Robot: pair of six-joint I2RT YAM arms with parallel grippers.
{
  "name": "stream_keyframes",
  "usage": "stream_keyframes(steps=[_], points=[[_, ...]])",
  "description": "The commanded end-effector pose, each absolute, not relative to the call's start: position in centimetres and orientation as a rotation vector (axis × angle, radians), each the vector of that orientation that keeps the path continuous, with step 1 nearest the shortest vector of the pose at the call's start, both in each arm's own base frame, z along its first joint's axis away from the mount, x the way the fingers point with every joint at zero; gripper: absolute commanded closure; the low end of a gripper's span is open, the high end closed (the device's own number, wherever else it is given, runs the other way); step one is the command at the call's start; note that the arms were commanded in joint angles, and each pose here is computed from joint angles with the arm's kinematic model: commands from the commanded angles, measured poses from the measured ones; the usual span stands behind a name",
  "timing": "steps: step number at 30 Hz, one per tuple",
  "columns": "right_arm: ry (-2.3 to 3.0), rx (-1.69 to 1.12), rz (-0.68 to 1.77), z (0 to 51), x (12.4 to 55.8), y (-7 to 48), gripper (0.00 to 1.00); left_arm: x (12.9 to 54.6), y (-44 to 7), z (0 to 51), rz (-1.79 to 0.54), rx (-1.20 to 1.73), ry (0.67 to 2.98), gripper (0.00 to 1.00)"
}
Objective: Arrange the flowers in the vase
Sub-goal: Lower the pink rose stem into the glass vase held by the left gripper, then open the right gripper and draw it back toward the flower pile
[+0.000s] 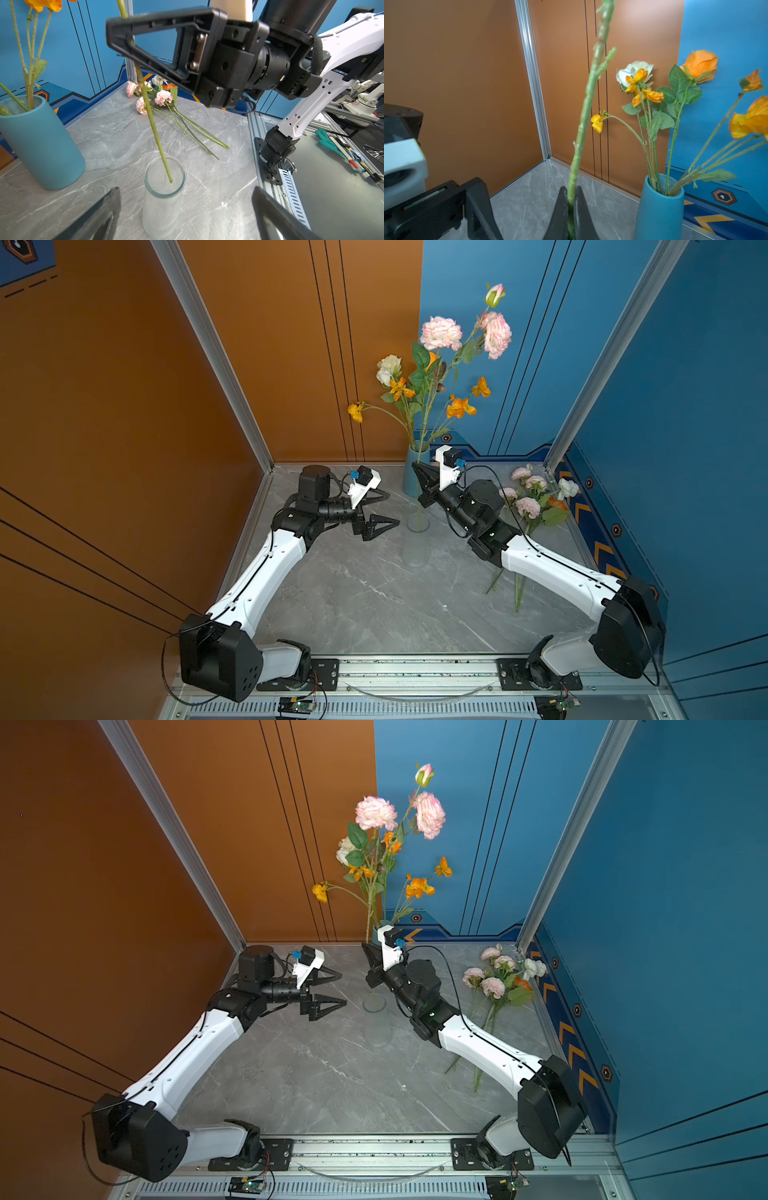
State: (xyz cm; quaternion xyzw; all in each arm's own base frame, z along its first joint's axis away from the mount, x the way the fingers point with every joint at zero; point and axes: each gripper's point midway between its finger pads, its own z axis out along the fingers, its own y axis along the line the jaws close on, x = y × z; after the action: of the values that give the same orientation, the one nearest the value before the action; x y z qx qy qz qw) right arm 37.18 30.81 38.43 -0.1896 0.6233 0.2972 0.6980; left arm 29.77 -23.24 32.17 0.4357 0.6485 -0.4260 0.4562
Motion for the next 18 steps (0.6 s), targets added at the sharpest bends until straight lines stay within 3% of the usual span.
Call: stream_keyframes(steps=[1,18], points=[[1.415,-0.465,0.716,36.8,36.3,31.7,1.0,29.9,-23.2,32.7,-1.078,1.072,1.597,0.02],[1.551,-0.522,0.739,29.9,35.0,34.2,0.96,30.1,-23.5,32.2,-1.093,1.074,1.611,0.02]])
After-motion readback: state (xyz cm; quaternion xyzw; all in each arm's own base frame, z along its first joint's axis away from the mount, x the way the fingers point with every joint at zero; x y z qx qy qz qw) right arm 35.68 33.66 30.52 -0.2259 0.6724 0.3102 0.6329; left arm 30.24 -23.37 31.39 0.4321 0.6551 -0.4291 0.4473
